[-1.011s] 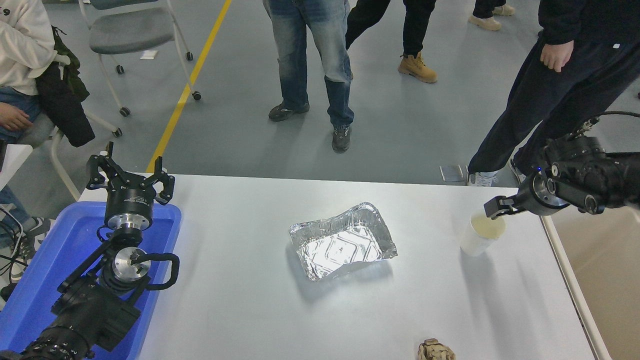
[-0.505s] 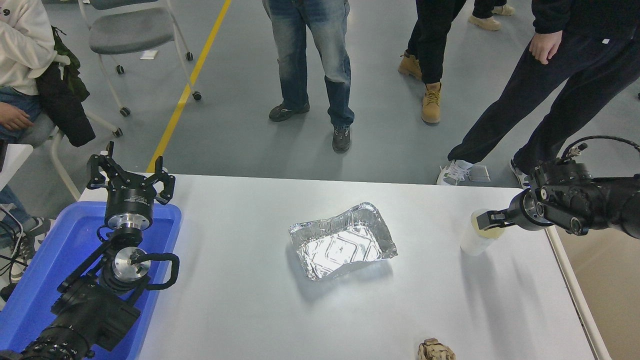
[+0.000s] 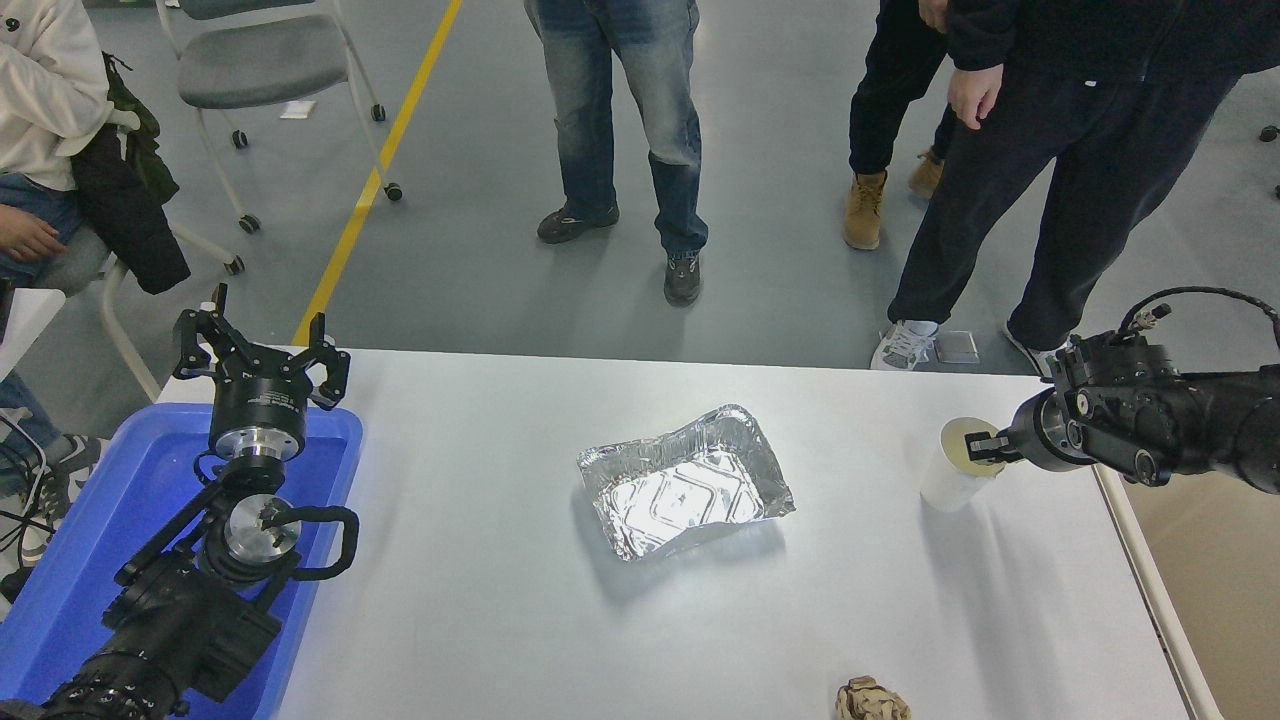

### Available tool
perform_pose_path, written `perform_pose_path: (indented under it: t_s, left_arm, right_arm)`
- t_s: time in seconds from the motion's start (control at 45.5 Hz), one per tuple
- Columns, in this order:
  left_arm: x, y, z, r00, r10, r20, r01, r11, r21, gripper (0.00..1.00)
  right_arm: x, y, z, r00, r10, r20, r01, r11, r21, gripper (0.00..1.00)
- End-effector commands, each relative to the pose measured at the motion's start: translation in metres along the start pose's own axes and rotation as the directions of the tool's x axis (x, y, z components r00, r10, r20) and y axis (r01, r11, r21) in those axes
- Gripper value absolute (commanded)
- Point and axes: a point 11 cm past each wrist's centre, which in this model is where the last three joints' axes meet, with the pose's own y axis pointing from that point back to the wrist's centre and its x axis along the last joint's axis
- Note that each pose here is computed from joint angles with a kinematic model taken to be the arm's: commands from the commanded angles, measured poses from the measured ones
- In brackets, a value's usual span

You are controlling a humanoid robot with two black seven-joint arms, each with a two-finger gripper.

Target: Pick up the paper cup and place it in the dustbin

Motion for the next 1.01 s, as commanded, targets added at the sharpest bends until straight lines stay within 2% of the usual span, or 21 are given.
perform_pose_path:
  t_s: [0.0,0.418,0.549,0.791,0.989]
  left_arm:
    - [0.000,0.000,0.000,1.000,0.001,0.000,-0.001,1.000,0.000,0.99]
    - [0.000,0.000,0.000,1.000,0.001,0.000,-0.001,1.000,0.000,0.99]
    - [0.000,0.000,0.000,1.000,0.001,0.000,-0.001,1.000,0.002,0.99]
    - [0.000,0.000,0.000,1.000,0.001,0.000,-0.001,1.000,0.002,0.99]
    - [0.000,0.000,0.000,1.000,0.001,0.000,-0.001,1.000,0.002,0.99]
  right_arm:
    - [0.000,0.000,-0.001,1.000,0.000,0.000,0.000,1.000,0.003,0.00]
    - [0.013,0.014,-0.010,0.999,-0.017,0.027,0.016,0.998,0.057,0.00]
    - [0.044,0.055,0.007,0.995,-0.029,0.094,0.021,0.996,0.091,0.00]
    - [0.098,0.150,0.026,0.995,-0.003,0.101,-0.009,0.992,0.125,0.00]
    - [0.129,0.205,0.035,0.995,0.058,0.076,-0.064,0.994,0.086,0.00]
